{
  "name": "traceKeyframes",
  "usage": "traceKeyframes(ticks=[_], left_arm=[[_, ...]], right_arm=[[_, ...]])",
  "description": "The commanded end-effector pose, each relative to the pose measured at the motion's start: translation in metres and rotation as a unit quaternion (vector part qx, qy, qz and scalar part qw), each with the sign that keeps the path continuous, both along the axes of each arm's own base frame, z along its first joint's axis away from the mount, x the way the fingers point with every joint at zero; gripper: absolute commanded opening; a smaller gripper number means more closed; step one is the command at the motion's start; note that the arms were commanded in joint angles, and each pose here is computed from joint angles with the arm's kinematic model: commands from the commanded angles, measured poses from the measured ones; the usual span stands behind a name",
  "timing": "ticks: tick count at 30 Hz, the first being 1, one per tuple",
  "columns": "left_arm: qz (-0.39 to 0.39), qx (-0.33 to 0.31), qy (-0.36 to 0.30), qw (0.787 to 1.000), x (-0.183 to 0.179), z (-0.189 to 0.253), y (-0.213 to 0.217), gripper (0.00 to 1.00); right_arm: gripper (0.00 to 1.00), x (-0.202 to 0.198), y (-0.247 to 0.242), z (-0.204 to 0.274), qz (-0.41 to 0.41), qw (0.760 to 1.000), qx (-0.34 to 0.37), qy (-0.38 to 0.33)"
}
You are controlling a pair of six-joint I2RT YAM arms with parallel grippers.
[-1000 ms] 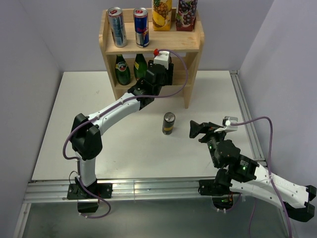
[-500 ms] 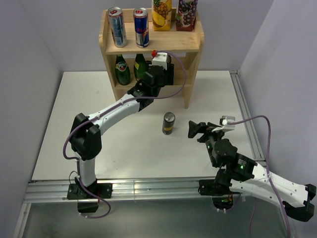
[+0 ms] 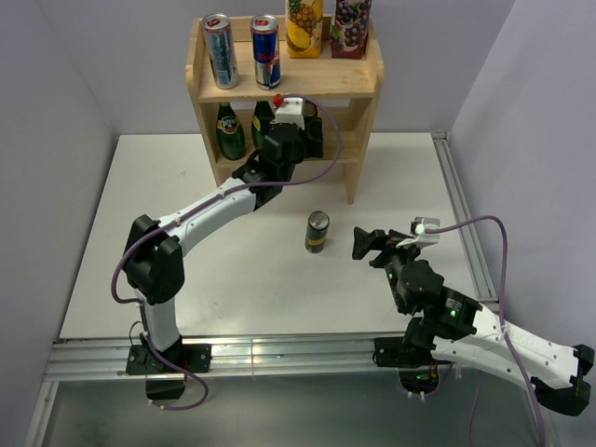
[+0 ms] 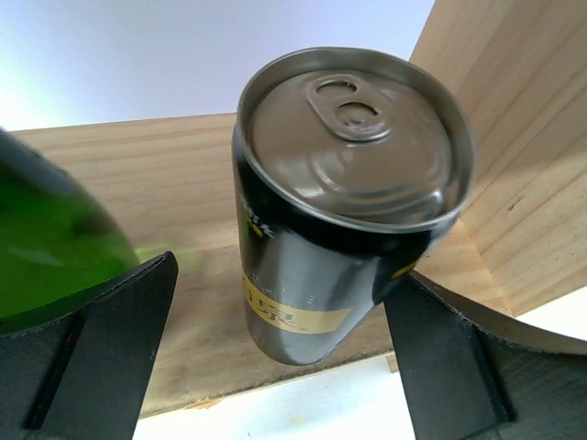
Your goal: Place and organize the beverage onto the shelf
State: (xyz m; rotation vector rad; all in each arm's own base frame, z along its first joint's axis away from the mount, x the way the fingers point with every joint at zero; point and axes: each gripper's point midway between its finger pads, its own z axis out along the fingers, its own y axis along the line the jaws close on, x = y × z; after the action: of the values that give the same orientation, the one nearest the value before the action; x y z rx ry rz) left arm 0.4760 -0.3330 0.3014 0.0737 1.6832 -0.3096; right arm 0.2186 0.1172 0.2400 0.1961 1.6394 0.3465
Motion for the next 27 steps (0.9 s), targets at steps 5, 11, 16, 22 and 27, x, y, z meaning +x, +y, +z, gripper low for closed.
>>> traceKeyframes(ticks=[5,11,16,22,27], left_arm=[[0.009,-0.049,-0.028,0.998,-0.031,0.047,0.014,0.99],[-0.009,-0.048,-0.032,0.998,-0.059,0.053,0.005,0.99],[-0.005,-0.034,-0.020,0.999,-0.054,0.043,0.002,0.99],[-0.006,-0.046,-0.019,0.999,-0.079,0.055,0.009,0.99],[-0.026,-0.063,0.006,0.998,-0.134,0.060,0.027,0.99]], right_arm=[[1.00,0.004,0.005,0.011,-0.001,1.000,0.022,-0.009],[1.00,0.006,0.019,0.003,0.018,1.000,0.011,0.002],[1.00,0.006,0.018,0.005,0.017,1.000,0.018,0.001],[1.00,0.006,0.025,0.002,0.031,1.000,0.007,0.003],[1.00,0.004,0.072,-0.014,0.131,0.991,-0.001,0.015]])
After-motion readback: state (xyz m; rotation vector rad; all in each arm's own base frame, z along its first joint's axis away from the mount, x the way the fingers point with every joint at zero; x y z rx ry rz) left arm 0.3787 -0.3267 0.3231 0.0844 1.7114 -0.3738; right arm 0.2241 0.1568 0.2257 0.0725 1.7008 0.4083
